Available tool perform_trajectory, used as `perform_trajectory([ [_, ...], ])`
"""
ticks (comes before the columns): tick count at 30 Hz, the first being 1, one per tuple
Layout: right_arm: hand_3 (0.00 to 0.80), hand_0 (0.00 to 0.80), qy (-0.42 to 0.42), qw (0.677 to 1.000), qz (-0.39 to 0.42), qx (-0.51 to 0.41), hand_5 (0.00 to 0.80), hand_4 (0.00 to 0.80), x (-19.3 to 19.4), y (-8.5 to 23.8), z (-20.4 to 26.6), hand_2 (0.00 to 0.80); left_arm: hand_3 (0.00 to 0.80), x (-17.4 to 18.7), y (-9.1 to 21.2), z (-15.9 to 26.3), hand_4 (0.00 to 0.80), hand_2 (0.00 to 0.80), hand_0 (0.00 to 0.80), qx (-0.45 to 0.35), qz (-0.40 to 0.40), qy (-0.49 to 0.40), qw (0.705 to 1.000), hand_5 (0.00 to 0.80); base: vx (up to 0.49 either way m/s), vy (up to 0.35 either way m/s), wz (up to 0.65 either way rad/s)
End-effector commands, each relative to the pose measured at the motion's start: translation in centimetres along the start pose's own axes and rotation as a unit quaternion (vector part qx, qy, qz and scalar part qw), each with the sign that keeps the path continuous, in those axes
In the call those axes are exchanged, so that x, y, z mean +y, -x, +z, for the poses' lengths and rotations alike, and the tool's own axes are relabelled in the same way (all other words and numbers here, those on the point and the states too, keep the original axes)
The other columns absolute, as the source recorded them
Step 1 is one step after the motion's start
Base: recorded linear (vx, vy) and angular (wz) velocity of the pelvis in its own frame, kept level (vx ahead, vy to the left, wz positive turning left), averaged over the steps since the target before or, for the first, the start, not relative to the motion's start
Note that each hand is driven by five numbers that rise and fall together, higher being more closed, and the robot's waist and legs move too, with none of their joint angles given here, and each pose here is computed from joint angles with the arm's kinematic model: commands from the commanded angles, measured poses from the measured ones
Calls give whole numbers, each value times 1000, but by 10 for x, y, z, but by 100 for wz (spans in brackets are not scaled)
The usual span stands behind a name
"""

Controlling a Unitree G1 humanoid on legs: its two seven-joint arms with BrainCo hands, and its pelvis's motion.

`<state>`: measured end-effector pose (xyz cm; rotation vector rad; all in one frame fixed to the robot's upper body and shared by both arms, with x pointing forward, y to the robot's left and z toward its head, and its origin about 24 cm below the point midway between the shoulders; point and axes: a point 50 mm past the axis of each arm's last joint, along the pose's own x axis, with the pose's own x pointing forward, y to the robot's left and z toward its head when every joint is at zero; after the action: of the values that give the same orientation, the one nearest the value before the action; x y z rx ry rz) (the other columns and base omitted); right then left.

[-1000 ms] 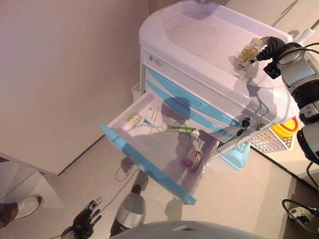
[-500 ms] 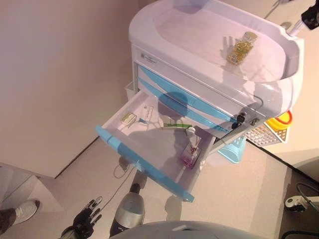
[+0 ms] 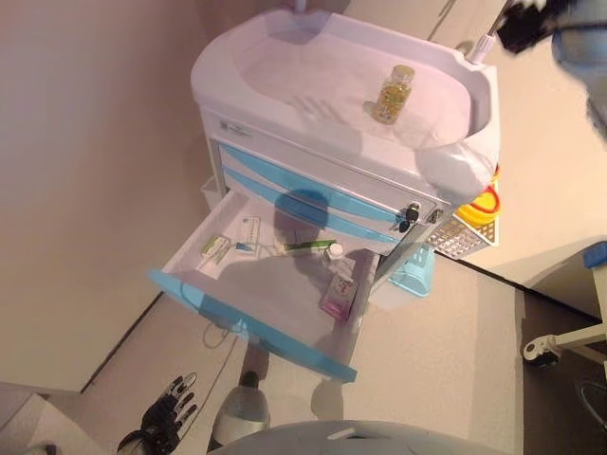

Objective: Open the drawer and pick up the medicine

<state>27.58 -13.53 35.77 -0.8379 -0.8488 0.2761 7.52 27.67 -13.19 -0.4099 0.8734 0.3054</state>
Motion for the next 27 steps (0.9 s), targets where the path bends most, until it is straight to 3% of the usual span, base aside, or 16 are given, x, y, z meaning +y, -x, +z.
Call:
perform_trajectory([
  [1, 0, 0, -49, 996, 53, -46, 0, 0, 11, 7, 11, 0, 0, -2, -1, 8, 0, 0, 0, -18, -12, -45, 999, 0, -34, -23, -14],
  [7, 0, 0, -175, 955, 218, -103, 0, 0, 77, 44, 24, 0, 0, -8, -7, 11, 0, 0, 0, -14, -9, -80, 997, 0, -28, -37, -20],
  [12, 0, 0, -192, 941, 251, -125, 0, 0, 93, 65, 29, 0, 0, -9, -7, 10, 0, 0, 0, -15, -9, -92, 996, 0, -31, -15, -16],
  [20, 0, 0, -197, 935, 257, -144, 0, 0, 86, 84, 33, 0, 0, -9, -5, 2, 0, 0, 0, -16, -13, -91, 996, 0, -15, -11, -16],
  [27, 0, 0, -290, 875, 368, -125, 0, 0, 105, 102, 36, 0, 0, -16, -6, 3, 0, 0, 0, -15, -37, -170, 985, 0, -5, -18, -8],
])
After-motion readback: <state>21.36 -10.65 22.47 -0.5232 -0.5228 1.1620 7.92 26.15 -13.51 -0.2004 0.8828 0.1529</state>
